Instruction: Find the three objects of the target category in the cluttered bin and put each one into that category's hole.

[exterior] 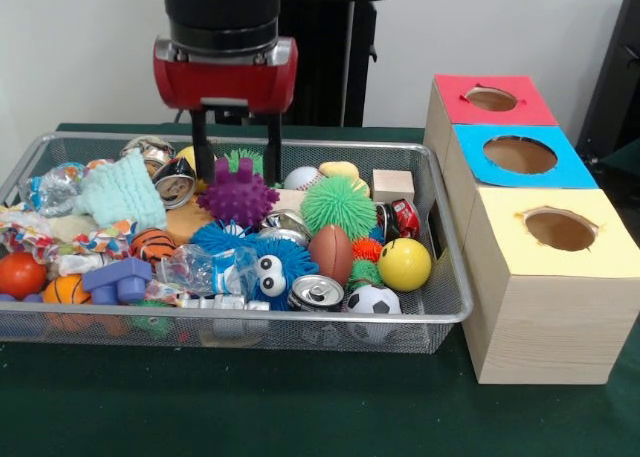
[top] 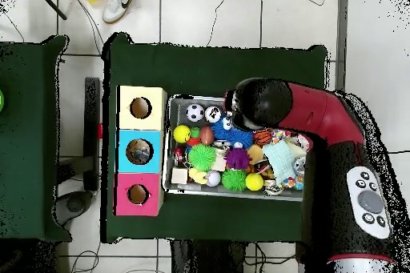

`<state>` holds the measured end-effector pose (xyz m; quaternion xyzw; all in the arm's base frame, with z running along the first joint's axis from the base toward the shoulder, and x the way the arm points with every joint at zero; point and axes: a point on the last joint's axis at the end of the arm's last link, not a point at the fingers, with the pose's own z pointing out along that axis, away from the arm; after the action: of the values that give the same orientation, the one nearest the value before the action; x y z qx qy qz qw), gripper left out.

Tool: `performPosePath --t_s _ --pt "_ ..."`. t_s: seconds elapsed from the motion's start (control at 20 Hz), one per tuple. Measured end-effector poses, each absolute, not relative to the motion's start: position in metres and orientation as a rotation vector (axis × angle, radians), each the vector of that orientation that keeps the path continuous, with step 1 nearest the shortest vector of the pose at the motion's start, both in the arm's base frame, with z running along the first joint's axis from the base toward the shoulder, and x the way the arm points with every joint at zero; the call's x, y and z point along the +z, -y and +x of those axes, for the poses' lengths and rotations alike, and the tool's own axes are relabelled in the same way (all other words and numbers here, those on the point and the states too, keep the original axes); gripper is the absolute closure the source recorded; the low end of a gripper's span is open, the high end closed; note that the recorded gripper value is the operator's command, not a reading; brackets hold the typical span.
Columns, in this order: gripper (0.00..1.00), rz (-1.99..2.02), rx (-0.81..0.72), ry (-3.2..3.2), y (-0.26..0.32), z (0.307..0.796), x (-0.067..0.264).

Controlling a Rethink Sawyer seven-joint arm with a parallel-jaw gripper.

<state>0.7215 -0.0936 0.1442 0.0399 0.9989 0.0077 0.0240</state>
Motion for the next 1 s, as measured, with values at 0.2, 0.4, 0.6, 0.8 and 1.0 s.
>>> performPosePath --t_s 0.2,0.4,0.6,0.8,1.0 --pt "0.0 0.093 0.038 -3.109 0.092 0.719 0.127" --pt "0.0 0.045 0.055 -3.131 0.085 0.717 0.102" --pt "0.0 0.017 0.064 -3.139 0.081 0.718 0.088" --pt "0.0 -0.012 0.086 -3.136 0.08 0.725 0.066" --pt "0.0 -0.026 0.089 -3.127 0.083 0.731 0.054"
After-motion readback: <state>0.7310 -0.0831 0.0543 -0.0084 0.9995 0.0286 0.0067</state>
